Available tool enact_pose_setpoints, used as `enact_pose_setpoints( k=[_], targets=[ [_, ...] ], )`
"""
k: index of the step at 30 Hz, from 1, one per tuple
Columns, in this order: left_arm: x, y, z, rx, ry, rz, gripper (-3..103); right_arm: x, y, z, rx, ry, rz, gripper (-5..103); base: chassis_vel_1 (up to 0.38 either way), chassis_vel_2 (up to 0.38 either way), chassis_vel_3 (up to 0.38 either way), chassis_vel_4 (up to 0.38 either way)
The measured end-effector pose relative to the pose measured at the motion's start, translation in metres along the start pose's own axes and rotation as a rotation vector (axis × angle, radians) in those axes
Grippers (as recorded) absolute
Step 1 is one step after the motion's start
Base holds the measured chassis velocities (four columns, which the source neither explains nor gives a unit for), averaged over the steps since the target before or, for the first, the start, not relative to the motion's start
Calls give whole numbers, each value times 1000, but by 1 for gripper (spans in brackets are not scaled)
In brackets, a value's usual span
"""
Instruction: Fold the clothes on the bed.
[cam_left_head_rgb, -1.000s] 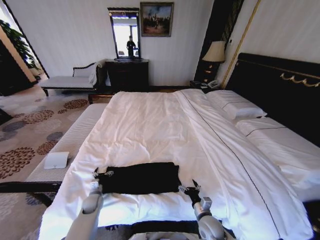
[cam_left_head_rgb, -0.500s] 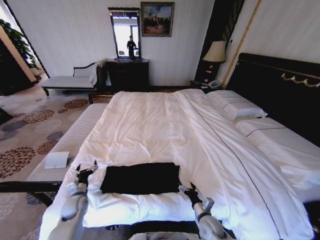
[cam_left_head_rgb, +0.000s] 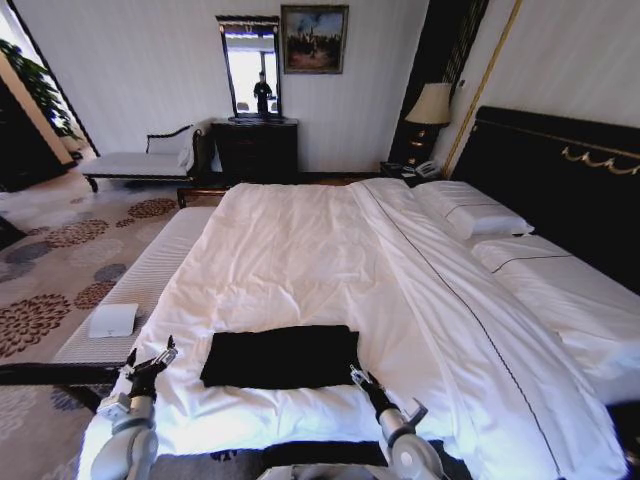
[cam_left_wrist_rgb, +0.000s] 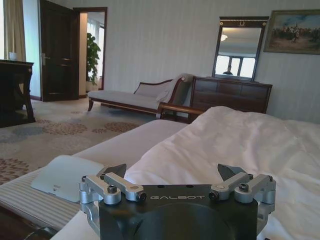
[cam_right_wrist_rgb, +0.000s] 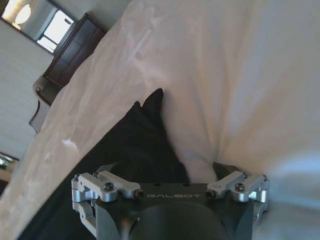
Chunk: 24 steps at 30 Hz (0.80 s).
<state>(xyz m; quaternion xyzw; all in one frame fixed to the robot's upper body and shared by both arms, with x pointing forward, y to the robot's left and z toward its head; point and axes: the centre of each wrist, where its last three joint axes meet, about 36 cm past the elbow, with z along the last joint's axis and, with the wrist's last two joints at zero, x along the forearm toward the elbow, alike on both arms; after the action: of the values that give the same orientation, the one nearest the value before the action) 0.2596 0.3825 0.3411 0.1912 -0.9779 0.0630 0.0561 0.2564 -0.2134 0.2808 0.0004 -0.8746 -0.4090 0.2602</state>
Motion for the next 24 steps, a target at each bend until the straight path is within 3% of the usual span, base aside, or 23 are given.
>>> enact_pose_setpoints(
  k=[1,4,7,9,13,21,22,24],
  targets=[
    [2,0,-1,0,-3,-2,100,-4,6,3,-44,5,-6,100,0,0,0,0],
    [4,1,-2,0,-5,-4,100,-6,10,6,-67,7,-12,103,0,0,0,0],
    [6,1,-4,-4,-8,-4,100,-9,14,11,-87,8,-25,89,0,0,0,0],
    [6,2,-5,-5,-9,-4,100,-9,15,11,-87,7,-28,89,0,0,0,0],
    [6,3,-6,-8,-12,-5,100,-12,17,9,-81,3,-45,68,0,0,0,0],
    [6,0,-5,-4,-12,-3,100,-18,19,0,-67,-20,-55,46,0,0,0,0],
    [5,0,-6,-4,-13,-2,100,-19,19,-2,-62,-28,-58,35,0,0,0,0],
    [5,-1,-6,-4,-14,-2,100,-19,20,-5,-60,-39,-61,30,0,0,0,0]
  ],
)
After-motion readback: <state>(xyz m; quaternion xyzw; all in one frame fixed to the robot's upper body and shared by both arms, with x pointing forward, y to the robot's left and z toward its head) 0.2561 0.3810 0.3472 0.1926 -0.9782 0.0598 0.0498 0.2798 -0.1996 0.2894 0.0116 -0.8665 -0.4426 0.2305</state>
